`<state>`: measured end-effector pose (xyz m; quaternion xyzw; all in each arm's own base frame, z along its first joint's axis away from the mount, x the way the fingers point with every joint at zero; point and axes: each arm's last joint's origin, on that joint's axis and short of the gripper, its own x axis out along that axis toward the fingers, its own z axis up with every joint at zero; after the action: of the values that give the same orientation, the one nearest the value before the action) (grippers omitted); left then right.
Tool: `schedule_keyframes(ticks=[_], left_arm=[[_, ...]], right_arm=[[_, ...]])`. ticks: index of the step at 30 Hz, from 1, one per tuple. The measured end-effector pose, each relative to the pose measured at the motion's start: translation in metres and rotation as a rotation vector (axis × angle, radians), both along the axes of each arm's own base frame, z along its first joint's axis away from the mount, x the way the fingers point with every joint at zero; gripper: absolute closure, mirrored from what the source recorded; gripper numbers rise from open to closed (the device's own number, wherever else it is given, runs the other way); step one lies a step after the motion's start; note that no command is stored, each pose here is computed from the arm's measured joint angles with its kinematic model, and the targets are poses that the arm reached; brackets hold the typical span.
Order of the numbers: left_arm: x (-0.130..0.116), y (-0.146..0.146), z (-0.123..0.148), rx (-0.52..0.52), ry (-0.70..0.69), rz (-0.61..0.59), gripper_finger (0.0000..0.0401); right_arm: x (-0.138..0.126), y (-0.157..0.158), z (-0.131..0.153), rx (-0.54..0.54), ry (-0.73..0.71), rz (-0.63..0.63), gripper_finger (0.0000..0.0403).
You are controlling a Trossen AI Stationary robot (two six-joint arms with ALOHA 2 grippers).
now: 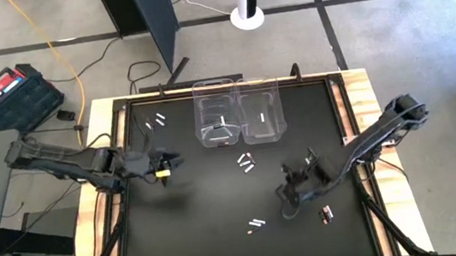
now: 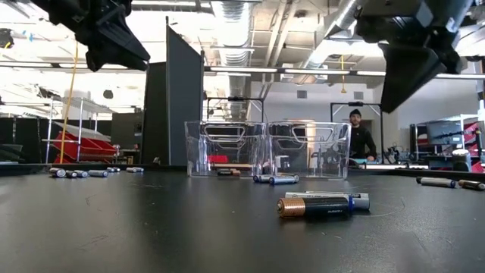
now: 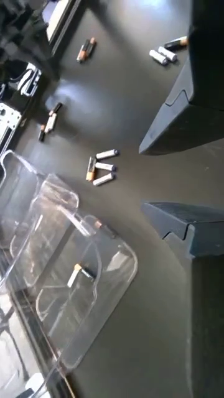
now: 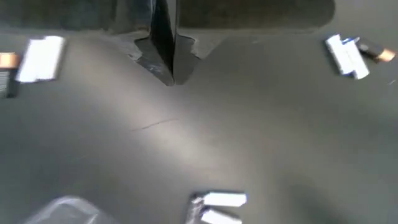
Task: Sort batteries
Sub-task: Put the white battery into the right transparent bin
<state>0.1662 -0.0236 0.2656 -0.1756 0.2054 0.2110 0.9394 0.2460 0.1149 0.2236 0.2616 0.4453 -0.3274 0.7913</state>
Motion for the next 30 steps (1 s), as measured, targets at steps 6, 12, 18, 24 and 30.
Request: schedule_keyframes(ticks=[6,12,18,24,30], left_arm=[[0.0,-0.008,-0.001,0.045,0.006,-0.007,0.0273],[0.002,-0.009,-0.004,0.132,0.058,-0.059,0.0273],[0.015,-0.013,-0.018,0.227,0.172,-0.112,0.0273],[0.036,-0.022,-0.041,0.288,0.308,-0.249,0.0264],[0.063,-0.031,-0.061,0.356,0.325,-0.351,0.022]], right_arm=[[0.018,0.027,-0.023,0.064,-0.087,-0.016,0.0368],[0.025,0.034,-0.036,0.116,-0.124,-0.105,0.0367],[0.025,0.037,-0.038,0.138,-0.138,-0.153,0.0367],[0.015,0.052,-0.037,0.126,-0.187,-0.166,0.0367],[0.006,0.065,-0.037,0.162,-0.239,-0.229,0.0367]])
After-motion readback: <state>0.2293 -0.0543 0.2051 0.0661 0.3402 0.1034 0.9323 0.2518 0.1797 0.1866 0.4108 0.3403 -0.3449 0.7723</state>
